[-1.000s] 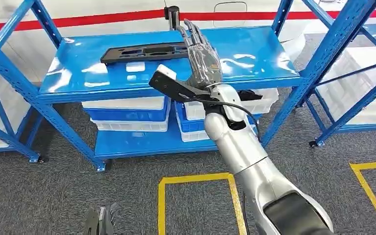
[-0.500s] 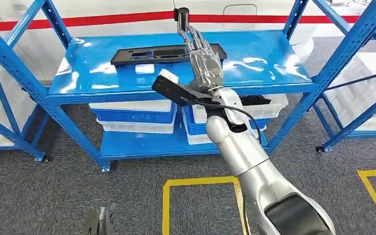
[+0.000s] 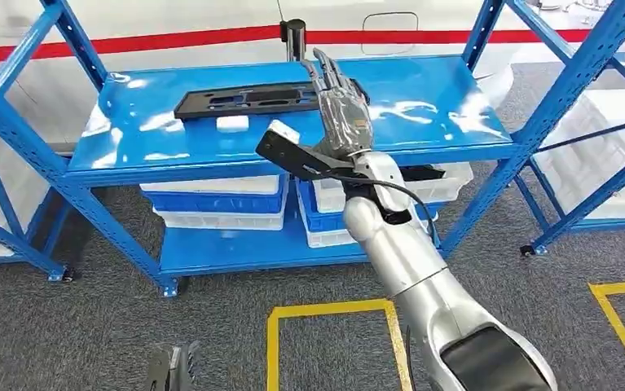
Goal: Take the parts from the cabinet and place them on the table.
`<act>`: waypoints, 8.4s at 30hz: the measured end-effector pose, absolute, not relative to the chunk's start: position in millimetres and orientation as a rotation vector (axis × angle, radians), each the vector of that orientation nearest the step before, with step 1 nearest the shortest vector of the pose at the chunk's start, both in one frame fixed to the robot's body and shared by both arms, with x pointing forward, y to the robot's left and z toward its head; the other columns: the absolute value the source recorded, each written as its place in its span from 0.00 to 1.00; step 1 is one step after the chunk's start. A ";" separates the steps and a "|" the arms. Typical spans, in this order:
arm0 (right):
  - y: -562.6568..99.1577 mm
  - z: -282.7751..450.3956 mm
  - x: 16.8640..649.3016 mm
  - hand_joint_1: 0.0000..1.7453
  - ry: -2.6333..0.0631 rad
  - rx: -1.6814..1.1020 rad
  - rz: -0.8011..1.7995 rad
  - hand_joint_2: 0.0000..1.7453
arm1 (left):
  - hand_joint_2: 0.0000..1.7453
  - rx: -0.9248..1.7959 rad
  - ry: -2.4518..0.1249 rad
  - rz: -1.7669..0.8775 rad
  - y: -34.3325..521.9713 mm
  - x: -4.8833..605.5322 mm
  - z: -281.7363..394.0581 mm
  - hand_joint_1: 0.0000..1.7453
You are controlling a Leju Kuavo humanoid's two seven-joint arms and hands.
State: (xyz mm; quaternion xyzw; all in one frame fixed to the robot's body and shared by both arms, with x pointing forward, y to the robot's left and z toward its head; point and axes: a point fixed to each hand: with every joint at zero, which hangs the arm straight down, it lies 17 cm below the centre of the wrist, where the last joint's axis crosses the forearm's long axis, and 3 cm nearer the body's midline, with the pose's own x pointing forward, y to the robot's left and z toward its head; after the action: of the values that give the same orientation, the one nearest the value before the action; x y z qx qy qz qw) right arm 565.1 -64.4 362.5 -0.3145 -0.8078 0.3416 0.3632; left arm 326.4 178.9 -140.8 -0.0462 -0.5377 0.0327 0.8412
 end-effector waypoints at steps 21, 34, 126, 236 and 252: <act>-88.3 348.7 567.5 0.00 -2.037 -0.856 0.874 1.00 | 0.00 -0.134 -1.131 -0.022 159.6 327.6 -138.5 0.00; -91.2 340.0 563.4 0.00 -2.019 -0.859 0.868 1.00 | 0.00 -0.141 -1.128 -0.059 155.5 326.0 -139.2 0.00; -97.4 242.2 504.5 0.00 -1.916 -0.715 0.952 1.00 | 0.00 0.164 -0.328 0.146 263.4 123.8 -269.8 0.00; -152.6 369.6 407.1 0.98 -2.284 -1.199 0.789 1.00 | 1.00 0.113 -0.472 -0.095 229.9 140.1 -260.5 0.00; -144.7 381.1 393.0 0.98 -2.436 -0.645 0.442 1.00 | 1.00 0.190 -0.378 -0.102 265.5 137.3 -266.9 0.00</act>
State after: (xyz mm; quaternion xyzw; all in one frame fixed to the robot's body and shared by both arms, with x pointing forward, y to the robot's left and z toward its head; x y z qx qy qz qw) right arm 393.0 -144.7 381.1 -0.2415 -0.9119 0.1655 0.2876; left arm 137.3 265.5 -266.9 0.0943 -0.1877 -0.0508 0.9764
